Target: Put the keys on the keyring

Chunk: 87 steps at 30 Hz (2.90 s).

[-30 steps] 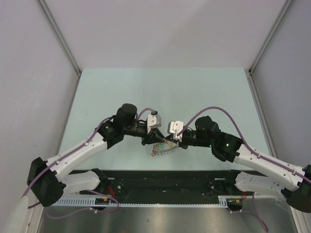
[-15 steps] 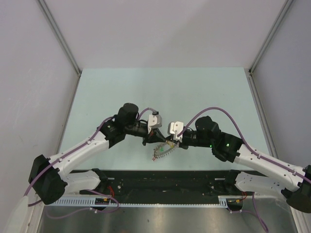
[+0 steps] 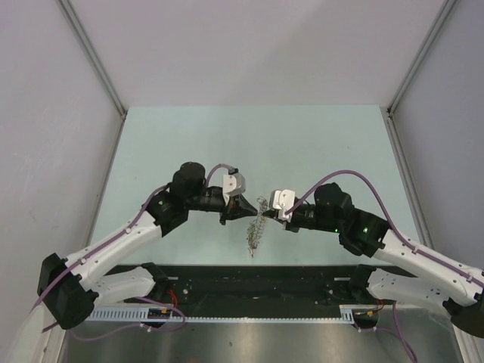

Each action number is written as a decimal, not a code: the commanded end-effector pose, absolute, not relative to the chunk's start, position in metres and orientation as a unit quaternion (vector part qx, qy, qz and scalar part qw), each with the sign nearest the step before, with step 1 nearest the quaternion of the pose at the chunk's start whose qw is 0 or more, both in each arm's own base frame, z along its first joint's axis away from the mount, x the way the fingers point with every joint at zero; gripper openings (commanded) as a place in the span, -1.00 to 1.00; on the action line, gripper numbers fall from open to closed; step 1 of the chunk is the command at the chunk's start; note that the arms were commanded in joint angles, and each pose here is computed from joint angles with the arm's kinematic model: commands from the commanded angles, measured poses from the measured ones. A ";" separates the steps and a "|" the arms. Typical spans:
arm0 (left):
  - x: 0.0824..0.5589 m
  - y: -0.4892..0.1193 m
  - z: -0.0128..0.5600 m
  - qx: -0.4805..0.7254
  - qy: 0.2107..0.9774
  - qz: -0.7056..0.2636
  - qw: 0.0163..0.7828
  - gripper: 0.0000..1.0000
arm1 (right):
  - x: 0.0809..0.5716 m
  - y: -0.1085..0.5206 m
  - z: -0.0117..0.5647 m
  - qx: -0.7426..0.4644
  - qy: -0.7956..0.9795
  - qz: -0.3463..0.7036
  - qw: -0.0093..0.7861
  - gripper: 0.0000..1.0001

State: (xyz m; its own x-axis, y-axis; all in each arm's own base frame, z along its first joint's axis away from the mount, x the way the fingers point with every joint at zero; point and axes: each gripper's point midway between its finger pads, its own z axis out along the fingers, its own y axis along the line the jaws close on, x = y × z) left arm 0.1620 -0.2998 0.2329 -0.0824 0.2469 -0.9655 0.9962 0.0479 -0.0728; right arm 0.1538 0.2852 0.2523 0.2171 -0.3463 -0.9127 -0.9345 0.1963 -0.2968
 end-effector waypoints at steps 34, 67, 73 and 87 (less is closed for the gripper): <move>0.194 -0.278 0.295 0.353 0.592 -0.446 0.571 -0.99 | 0.169 0.299 0.235 -0.502 0.597 0.307 0.546 -1.00; 0.183 -0.274 0.270 0.413 0.610 -0.416 0.533 -0.46 | 0.172 0.295 0.248 -0.530 0.564 0.279 0.568 -1.00; 0.174 -0.279 0.261 0.476 0.599 -0.413 0.494 -0.25 | 0.170 0.297 0.249 -0.551 0.553 0.275 0.562 -1.00; 0.156 -0.292 0.233 0.594 0.552 -0.431 0.397 0.05 | 0.156 0.293 0.256 -0.593 0.531 0.281 0.536 -1.00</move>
State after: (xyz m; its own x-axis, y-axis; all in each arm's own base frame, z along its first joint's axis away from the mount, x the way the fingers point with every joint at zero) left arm 0.1658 -0.2894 0.2231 -0.0373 0.3313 -0.9428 0.9992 0.0231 -0.0315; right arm 0.1560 0.2890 0.2158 0.2005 -0.4043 -0.8924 -0.9492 0.1452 -0.2791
